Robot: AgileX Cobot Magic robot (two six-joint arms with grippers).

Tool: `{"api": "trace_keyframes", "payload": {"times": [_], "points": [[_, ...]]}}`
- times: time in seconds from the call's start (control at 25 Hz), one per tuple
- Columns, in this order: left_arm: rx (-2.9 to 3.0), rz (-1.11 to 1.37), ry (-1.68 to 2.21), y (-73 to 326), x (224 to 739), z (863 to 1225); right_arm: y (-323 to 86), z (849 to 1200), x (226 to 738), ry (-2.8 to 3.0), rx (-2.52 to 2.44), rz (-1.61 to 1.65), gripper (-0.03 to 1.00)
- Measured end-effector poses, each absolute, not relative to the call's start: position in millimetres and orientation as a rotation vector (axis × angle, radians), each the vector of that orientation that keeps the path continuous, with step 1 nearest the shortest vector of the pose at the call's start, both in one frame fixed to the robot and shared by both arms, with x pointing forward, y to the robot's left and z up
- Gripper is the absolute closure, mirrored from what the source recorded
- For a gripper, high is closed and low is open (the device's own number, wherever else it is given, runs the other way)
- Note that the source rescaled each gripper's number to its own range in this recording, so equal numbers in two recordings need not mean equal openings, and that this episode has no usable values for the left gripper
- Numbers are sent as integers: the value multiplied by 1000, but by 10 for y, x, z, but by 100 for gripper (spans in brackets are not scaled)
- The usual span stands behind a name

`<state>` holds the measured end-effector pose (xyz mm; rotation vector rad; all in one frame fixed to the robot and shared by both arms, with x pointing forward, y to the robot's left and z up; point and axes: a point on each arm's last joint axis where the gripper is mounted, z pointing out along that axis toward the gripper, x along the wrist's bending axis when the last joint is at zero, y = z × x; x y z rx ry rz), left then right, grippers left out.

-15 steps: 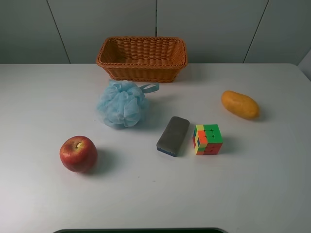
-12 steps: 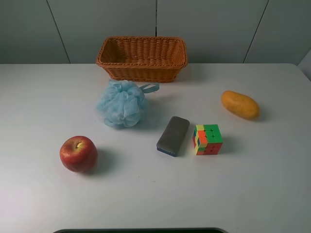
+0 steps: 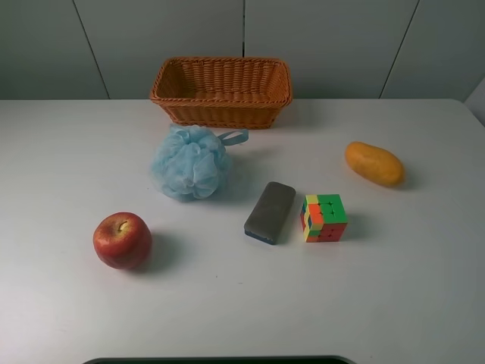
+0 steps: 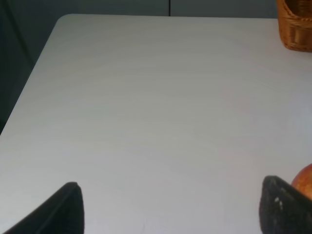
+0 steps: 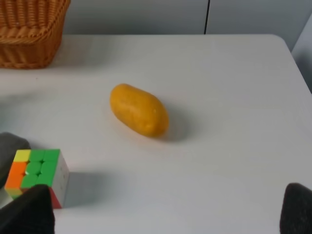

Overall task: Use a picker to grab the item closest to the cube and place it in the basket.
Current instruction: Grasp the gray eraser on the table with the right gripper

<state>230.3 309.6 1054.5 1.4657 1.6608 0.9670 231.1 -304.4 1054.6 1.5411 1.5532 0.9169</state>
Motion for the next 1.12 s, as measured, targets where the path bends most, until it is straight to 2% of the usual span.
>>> {"api": "trace_keyframes", "payload": {"times": [0.28,0.48,0.68,0.84,1.12], "points": [[1466,967,1661,3096,2303,10545,-3014,11086,2468,1520,1544,985,-3],[1466,967,1661,3096,2303,10545,-2928,11588,2957,1604,1630,1007,-3],[1466,967,1661,3096,2303,10545,-2823,11909,3562,1674,1746,1052,-3],[1466,967,1661,3096,2303,10545,-2748,11931,4025,1732,1877,1050,-3],[1466,967,1661,3096,2303,10545,-2350,11596,4702,1859,2023,1022,-3]]}}
